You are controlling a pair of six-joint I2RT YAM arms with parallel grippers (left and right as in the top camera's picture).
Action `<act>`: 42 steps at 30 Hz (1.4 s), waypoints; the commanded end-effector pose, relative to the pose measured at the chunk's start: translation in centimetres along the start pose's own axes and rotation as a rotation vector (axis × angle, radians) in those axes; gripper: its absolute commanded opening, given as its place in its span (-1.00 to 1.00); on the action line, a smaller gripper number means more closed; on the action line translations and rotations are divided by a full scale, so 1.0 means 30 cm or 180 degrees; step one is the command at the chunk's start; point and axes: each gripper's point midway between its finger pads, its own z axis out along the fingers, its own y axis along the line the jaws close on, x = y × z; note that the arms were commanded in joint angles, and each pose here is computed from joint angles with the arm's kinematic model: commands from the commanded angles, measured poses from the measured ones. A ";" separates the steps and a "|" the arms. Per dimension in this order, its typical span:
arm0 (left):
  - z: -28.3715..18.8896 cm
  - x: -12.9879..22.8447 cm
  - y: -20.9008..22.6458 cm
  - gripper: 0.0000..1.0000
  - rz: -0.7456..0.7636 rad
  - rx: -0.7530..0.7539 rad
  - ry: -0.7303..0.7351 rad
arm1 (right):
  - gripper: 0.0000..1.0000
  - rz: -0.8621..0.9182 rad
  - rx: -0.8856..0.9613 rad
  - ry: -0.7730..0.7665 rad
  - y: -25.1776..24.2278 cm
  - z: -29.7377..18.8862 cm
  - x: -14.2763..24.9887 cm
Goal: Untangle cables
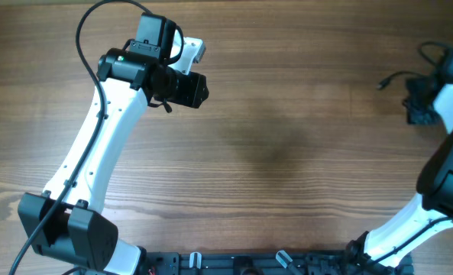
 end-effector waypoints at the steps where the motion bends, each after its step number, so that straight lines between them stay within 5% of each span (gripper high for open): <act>1: 0.015 0.004 0.001 -0.02 0.0062 -0.0008 0.0040 | 0.33 0.0157 0.0438 0.0026 -0.155 0.029 -0.064; 12: 0.020 0.008 -0.038 -0.03 0.0112 0.0108 0.0054 | 0.03 0.0428 0.1293 -0.0232 -0.448 0.083 -0.206; 16: 0.025 0.011 -0.060 -0.04 0.0158 0.0130 0.0070 | -0.65 0.0637 0.1265 -0.0278 -0.489 0.143 -0.254; 17: 0.027 0.012 -0.066 -0.05 0.0170 0.0136 0.0076 | -0.70 0.0682 0.1248 -0.0304 -0.498 0.157 -0.270; 19: 0.029 0.014 -0.077 -0.04 0.0193 0.0147 0.0081 | -0.67 0.0773 0.1213 -0.0361 -0.516 0.176 -0.305; 23: 0.035 0.019 -0.107 -0.04 0.0260 0.0176 0.0100 | -0.28 0.1056 0.0926 -0.0532 -0.553 0.193 -0.446; 30: 0.044 0.013 -0.146 -0.05 0.0359 0.0216 0.0073 | -0.10 0.1506 -0.0266 0.0076 -0.507 0.194 -0.550; 36: 0.046 -0.008 -0.157 -0.06 0.0403 0.0228 -0.0009 | 0.08 0.1531 -0.1109 0.0951 -0.351 0.134 -0.448; 42: 0.046 -0.002 -0.158 -0.09 0.0400 0.0230 0.0013 | -0.04 0.1052 -0.1335 0.1357 -0.178 0.089 -0.286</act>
